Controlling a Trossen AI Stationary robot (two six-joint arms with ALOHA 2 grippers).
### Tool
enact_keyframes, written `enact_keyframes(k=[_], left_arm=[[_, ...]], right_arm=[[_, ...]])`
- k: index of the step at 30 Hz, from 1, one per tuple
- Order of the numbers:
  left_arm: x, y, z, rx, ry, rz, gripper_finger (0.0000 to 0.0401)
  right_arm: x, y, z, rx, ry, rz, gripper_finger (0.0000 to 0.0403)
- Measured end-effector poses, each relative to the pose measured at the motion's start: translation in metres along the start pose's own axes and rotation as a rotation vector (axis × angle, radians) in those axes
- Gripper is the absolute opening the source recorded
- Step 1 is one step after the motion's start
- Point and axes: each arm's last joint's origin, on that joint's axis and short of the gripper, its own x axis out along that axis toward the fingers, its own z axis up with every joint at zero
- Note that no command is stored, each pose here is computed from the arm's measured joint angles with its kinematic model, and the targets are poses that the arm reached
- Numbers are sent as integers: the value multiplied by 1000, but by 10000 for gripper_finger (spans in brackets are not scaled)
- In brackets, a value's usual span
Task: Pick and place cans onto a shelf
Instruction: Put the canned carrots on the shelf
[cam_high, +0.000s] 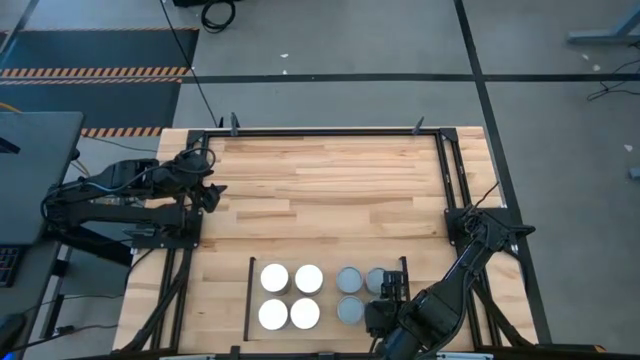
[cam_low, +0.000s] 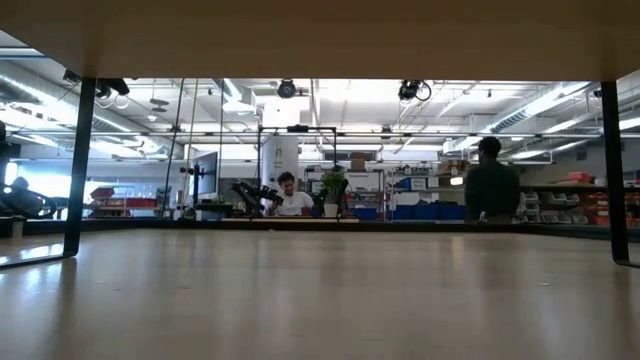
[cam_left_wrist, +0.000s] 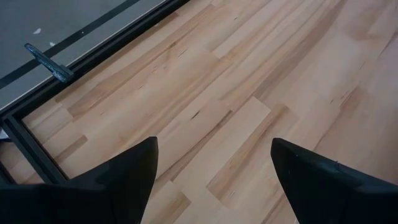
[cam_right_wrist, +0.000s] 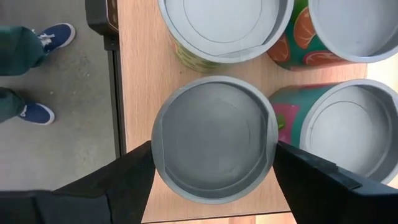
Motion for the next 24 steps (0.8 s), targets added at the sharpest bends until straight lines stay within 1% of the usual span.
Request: enact_keyframes(k=[10, 17, 24], left_arm=[[0, 0, 0, 0, 0, 0, 316], [0, 0, 0, 0, 0, 0, 316], [0, 0, 0, 0, 0, 0, 316]], right_arm=[[0, -1, 1, 59, 5, 4, 320], [1, -2, 2, 91, 36, 29, 321], [1, -2, 2, 155, 46, 34, 320]])
